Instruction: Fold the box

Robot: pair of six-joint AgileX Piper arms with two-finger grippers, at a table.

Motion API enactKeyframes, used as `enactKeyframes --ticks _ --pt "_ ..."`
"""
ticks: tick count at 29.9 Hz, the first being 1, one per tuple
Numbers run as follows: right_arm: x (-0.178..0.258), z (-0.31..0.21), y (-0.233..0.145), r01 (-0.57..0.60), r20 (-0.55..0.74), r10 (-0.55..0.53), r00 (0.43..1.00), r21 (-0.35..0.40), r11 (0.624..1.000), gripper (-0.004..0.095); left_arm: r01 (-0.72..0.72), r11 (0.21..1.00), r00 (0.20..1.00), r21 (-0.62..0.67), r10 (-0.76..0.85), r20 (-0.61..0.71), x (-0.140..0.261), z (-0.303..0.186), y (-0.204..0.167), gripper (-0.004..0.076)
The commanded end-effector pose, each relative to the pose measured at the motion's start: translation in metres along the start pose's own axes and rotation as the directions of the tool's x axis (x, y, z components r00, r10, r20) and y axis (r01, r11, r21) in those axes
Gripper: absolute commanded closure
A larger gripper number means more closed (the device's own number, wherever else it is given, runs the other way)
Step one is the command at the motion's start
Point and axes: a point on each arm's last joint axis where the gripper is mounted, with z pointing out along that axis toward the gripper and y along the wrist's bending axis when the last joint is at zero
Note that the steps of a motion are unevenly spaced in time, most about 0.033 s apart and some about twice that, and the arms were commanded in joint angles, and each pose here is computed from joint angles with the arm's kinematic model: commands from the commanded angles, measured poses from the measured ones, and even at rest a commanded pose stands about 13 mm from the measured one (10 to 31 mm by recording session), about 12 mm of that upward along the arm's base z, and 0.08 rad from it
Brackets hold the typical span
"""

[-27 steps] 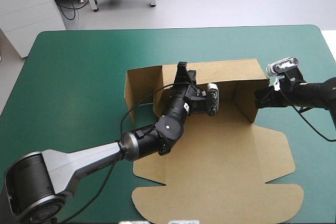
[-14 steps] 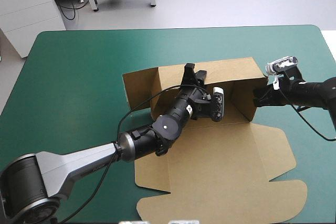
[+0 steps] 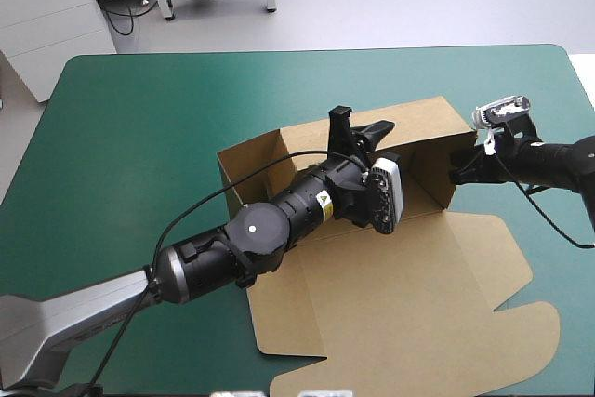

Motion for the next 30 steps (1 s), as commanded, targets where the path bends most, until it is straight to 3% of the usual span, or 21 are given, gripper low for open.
enactKeyframes --ticks 1,8,14,22,30 --pt "-0.017 -0.014 0.004 -0.029 0.102 0.027 0.994 0.019 0.999 0.0928 0.113 0.993 0.987 -0.026 -0.109 0.120 -0.025 -0.026 0.024 0.0351" --pt "-0.016 -0.014 0.002 -0.048 0.091 0.045 0.995 0.031 0.998 0.0929 0.458 0.888 0.871 0.033 -0.456 0.185 -0.041 -0.040 0.041 0.0351" --pt "-0.017 -0.014 0.002 -0.073 0.096 0.069 0.993 0.036 0.997 0.0929 0.637 0.749 0.765 -0.182 -0.643 0.030 -0.013 -0.044 0.080 0.0351" --pt "-0.017 -0.014 0.001 -0.075 0.097 0.071 0.993 0.038 0.996 0.0930 0.722 0.551 0.557 -0.420 -0.822 -0.121 0.063 -0.062 0.138 0.0351" --pt "-0.017 -0.014 0.001 -0.103 0.101 0.098 0.990 0.044 0.994 0.0929 0.632 0.450 0.346 -0.630 -0.892 -0.290 0.137 -0.112 0.173 0.0353"
